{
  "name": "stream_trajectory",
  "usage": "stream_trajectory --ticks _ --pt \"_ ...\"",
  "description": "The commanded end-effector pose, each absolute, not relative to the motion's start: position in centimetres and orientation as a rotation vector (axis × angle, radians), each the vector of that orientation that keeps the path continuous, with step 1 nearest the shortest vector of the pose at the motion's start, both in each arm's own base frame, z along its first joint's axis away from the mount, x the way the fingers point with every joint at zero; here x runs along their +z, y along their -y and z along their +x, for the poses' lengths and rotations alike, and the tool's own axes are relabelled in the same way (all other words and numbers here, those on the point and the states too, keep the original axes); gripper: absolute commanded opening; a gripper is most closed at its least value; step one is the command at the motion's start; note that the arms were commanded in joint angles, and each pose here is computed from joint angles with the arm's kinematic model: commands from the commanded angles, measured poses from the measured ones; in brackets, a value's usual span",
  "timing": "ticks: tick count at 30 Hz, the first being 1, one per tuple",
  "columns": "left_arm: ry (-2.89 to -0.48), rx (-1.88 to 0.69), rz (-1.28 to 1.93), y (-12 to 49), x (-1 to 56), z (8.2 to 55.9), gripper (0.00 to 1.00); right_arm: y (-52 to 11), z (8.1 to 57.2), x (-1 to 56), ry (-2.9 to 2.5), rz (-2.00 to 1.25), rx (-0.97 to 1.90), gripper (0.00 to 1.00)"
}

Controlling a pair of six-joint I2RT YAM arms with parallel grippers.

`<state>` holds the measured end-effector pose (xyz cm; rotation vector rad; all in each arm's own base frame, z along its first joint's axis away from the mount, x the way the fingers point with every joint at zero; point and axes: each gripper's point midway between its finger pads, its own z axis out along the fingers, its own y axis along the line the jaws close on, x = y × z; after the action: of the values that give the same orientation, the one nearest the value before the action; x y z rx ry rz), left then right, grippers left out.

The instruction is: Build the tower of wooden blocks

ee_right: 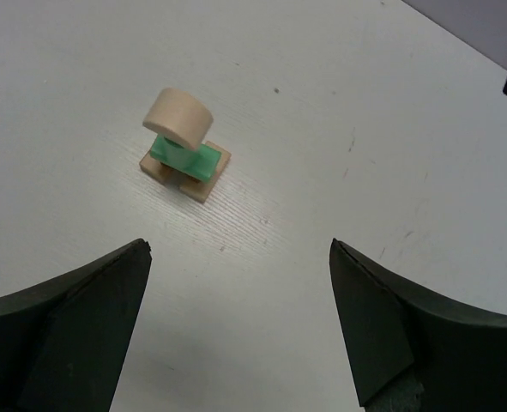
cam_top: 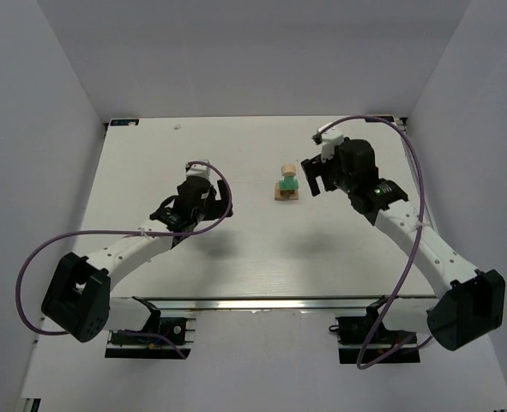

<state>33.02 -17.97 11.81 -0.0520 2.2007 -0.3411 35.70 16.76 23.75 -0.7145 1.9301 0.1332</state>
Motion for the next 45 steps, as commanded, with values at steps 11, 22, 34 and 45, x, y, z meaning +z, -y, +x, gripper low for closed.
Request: stream_trajectory --ticks 11,22,34,45 --pt "-2.164 -0.393 -0.022 22.8 15.5 39.7 0.98 -10.0 36.6 27.2 -1.866 -0.102 0.014 0.89" --pt "-2.186 -0.406 0.052 28.3 14.0 45.1 0.98 -8.2 37.5 24.5 -1.882 0.009 0.020 0.89" --pt "-2.201 -0.468 0.135 32.3 12.9 45.9 0.98 -7.6 37.1 24.2 -1.869 0.025 0.015 0.89" --pt "-2.200 -0.464 0.155 33.2 12.7 46.0 0.98 -7.4 37.0 24.2 -1.869 0.017 0.016 0.89"
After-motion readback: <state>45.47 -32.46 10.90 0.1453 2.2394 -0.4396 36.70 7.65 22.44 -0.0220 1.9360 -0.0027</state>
